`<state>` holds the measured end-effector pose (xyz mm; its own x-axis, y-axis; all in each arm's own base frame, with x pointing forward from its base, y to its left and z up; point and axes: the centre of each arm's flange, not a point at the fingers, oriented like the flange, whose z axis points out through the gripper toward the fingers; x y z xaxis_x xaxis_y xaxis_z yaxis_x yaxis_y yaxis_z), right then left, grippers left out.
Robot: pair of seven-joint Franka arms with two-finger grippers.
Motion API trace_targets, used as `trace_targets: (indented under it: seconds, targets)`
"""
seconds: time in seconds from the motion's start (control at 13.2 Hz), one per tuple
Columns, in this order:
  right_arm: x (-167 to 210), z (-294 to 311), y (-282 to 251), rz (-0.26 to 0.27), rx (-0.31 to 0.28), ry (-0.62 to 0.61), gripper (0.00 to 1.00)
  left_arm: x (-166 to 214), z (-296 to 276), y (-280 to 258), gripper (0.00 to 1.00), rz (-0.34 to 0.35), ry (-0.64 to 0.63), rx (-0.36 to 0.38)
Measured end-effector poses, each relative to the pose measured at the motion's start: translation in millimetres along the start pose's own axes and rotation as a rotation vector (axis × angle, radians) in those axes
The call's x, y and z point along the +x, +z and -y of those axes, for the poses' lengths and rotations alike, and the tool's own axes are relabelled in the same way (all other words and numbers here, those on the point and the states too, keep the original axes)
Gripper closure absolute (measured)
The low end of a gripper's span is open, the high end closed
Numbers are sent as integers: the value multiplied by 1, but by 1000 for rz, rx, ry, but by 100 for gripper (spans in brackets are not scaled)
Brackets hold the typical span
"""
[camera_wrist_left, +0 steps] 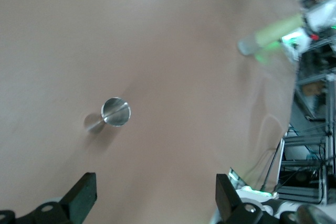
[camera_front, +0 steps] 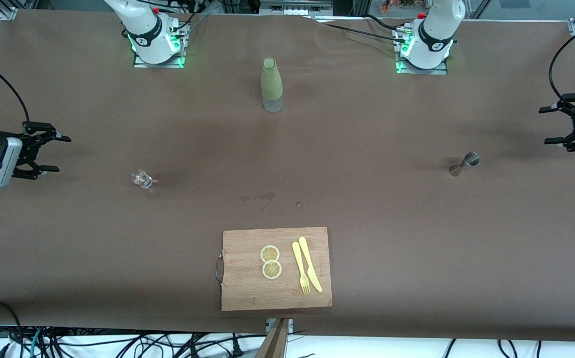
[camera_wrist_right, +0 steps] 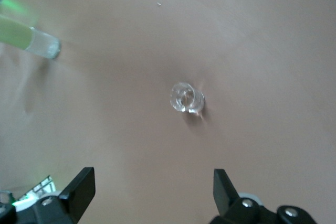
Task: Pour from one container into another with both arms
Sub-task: 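Grasp the glass beaker with the right gripper while the left gripper grasps the jigger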
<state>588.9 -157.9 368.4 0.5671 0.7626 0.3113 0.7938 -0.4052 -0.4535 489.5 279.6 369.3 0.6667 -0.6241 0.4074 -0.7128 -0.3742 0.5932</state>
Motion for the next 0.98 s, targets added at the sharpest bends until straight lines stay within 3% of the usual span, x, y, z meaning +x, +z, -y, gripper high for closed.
trace_targets:
  seconds: [0.3, 0.53, 0.76, 0.98]
  targets:
    - [-40, -44, 55, -202, 76, -262, 0, -78, 53, 51, 0, -194, 298, -52]
    - [-70, -75, 110, -362, 80, -456, 0, -111, 90, 107, 0, -384, 465, -52]
    - [-87, -96, 172, -507, 77, -569, 0, -133, 124, 167, 0, -548, 585, -4]
    - [-90, -103, 225, -590, 91, -637, 0, -136, 142, 199, 0, -642, 644, 38]
